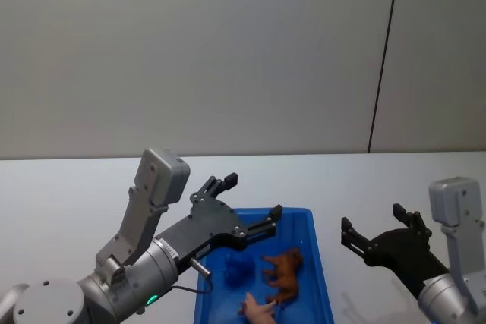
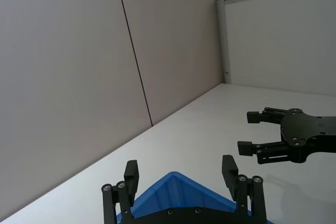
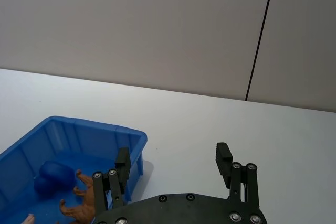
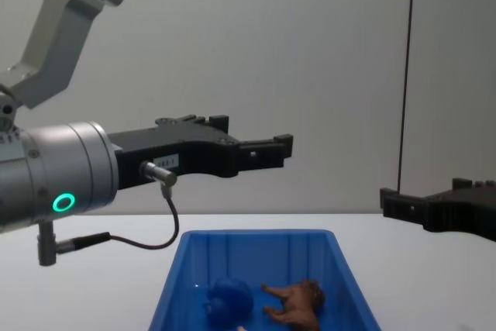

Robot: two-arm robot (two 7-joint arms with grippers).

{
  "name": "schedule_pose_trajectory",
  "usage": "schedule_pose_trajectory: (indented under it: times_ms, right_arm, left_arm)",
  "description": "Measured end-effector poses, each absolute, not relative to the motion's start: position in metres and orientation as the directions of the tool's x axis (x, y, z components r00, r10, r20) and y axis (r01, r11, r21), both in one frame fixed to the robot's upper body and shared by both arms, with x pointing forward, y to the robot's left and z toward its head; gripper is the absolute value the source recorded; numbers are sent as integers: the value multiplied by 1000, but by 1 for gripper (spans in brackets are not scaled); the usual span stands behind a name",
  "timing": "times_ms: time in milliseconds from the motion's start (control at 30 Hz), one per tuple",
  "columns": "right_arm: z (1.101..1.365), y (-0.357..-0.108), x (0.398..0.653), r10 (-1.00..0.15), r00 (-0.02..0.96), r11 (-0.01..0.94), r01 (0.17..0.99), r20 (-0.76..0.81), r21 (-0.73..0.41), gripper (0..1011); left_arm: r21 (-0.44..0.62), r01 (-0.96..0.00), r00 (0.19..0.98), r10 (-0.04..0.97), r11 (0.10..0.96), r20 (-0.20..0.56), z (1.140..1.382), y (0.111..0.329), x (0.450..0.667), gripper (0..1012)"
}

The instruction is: Pick up the two dolls from the table and place them into the box.

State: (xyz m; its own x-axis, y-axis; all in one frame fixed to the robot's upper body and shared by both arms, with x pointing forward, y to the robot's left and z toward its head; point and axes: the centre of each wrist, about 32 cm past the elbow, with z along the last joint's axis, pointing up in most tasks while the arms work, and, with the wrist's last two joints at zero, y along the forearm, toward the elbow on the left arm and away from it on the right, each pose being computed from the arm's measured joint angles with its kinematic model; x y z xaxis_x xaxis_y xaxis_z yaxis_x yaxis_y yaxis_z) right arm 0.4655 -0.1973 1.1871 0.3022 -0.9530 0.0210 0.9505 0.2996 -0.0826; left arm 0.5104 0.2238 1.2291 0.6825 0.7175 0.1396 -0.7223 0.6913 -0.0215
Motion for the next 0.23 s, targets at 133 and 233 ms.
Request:
schedule_pose_trajectory:
  times_ms: [133,233]
  right_arm:
    - [1187,-197,465,-953,302,300,950,21,-83,1001]
    - [1187,-197,465,-953,302,300,950,21,-83,1001]
  left_arm:
    - [-24,-717,688,712,697,139,1230,223,511,1001]
    - [-26,-713,691,709,700,139,1230,222,511,1001]
